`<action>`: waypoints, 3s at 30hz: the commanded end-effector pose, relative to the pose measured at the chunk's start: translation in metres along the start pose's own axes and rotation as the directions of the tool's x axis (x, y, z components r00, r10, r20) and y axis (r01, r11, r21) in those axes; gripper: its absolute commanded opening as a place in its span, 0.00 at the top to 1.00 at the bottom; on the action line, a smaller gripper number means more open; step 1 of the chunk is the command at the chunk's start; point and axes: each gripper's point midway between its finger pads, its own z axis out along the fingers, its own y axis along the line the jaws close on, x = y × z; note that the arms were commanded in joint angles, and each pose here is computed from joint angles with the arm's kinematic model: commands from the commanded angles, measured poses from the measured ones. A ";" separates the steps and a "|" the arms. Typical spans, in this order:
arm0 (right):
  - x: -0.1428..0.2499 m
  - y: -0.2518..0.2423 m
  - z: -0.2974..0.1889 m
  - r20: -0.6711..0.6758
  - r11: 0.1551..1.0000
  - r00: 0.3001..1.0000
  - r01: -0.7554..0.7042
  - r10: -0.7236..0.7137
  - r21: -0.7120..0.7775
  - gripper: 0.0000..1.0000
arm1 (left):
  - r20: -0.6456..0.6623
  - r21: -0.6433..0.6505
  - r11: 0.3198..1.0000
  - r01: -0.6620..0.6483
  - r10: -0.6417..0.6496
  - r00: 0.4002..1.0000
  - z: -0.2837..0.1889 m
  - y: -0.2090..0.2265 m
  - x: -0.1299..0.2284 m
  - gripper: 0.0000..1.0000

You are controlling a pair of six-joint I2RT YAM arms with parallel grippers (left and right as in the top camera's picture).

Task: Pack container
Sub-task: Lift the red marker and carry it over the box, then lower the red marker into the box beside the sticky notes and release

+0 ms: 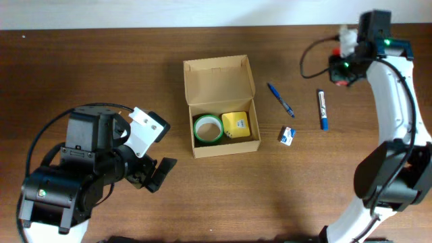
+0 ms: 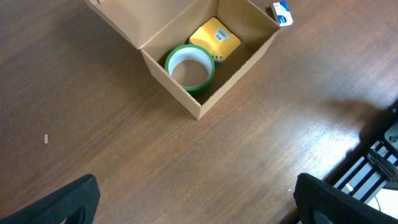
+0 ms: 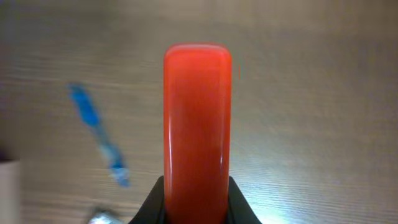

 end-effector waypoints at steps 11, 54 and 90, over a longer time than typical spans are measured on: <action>0.003 0.200 -0.059 0.137 0.793 0.836 0.548 -0.531 -0.265 0.96 | 0.012 -0.007 1.000 -0.020 0.020 1.000 -0.003 0.001 -0.003 0.00; 0.151 0.282 0.025 0.212 0.129 0.254 0.873 -0.944 -0.469 0.96 | 0.012 -0.007 1.000 -0.020 0.020 1.000 -0.003 0.001 -0.003 0.00; 0.148 0.263 0.035 0.195 0.161 0.279 0.870 -0.940 -0.466 0.62 | 0.012 -0.007 1.000 -0.020 0.020 1.000 -0.003 0.001 -0.003 0.00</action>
